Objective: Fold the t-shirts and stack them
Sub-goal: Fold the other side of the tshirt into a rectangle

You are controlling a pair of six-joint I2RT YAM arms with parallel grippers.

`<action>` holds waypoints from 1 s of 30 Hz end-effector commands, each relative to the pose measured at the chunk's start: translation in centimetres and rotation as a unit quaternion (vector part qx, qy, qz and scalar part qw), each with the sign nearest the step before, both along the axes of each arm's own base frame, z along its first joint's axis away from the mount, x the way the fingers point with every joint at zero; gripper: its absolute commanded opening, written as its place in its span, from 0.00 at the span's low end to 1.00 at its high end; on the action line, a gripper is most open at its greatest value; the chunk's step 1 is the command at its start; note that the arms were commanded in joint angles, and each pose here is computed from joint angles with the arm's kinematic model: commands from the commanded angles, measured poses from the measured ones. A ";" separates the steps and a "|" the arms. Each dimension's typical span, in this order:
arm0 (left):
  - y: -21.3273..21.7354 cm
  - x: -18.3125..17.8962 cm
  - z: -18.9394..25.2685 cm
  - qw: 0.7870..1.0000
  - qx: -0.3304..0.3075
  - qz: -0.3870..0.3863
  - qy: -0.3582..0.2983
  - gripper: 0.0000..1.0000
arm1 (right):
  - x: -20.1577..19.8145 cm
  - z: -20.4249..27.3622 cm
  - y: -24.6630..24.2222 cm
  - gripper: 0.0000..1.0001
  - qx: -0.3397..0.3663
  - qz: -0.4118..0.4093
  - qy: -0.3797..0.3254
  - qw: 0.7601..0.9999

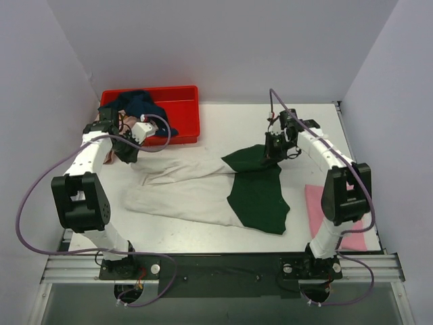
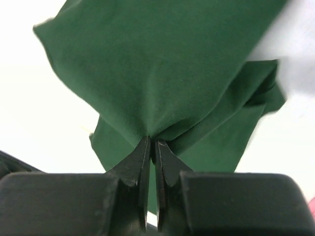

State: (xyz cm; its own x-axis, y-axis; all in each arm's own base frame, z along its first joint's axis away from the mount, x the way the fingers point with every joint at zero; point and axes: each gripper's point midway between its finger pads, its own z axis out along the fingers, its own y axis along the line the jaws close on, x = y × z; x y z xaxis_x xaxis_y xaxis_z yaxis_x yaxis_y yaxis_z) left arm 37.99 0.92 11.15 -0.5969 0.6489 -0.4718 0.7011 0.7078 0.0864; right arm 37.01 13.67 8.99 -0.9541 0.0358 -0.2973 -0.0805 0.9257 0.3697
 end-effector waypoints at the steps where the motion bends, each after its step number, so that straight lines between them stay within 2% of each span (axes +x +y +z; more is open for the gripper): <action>1: -0.2 -4.3 1.4 0.999 -0.002 -0.013 0.037 0.00 | -5.5 2.4 1.3 0.00 -0.017 0.065 -0.018 0.998; 6: 0.4 -7.4 -2.7 0.996 0.019 -0.005 0.092 0.00 | -11.8 -2.0 2.0 0.00 -0.034 0.069 0.057 0.995; 8: 1.0 -7.4 -3.5 0.995 0.034 -0.002 0.090 0.00 | -13.8 -2.9 2.8 0.05 -0.041 0.089 0.077 0.992; 11: 1.3 -7.0 -3.5 0.996 0.044 0.001 0.084 0.00 | -16.7 -2.6 3.2 0.18 -0.043 0.117 0.086 0.989; 16: 1.4 -6.5 -3.2 0.996 0.047 -0.009 0.073 0.00 | -19.9 -0.8 1.5 0.31 -0.051 0.133 0.098 0.985; 18: 1.3 -6.3 -3.2 0.996 0.046 -0.014 0.071 0.00 | -19.1 0.3 0.5 0.33 -0.041 0.110 0.084 0.989; 20: 1.1 -6.0 -3.1 0.997 0.044 -0.016 0.067 0.00 | -16.3 1.1 -1.6 0.36 -0.019 0.018 0.075 0.997; 24: 0.8 -5.5 -2.9 0.997 0.038 -0.018 0.060 0.00 | -10.8 1.8 -3.3 0.42 -0.010 -0.098 0.039 0.994; 28: 0.4 -5.6 -2.8 0.997 0.038 -0.022 0.056 0.00 | -6.3 2.0 -2.0 0.41 0.021 -0.148 0.018 0.989; 30: 0.3 -5.7 -2.8 0.998 0.037 -0.020 0.055 0.00 | -4.6 1.8 -2.7 0.38 -0.002 -0.175 0.007 0.985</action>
State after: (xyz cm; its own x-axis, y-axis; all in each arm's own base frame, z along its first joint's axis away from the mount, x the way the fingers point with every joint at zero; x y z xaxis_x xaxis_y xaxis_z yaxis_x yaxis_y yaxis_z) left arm 30.61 1.63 6.91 -0.6534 0.6954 -0.2992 0.7273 0.6862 0.0066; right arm 28.55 10.77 10.17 -0.9402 0.2486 -0.2328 0.1511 0.9171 0.3690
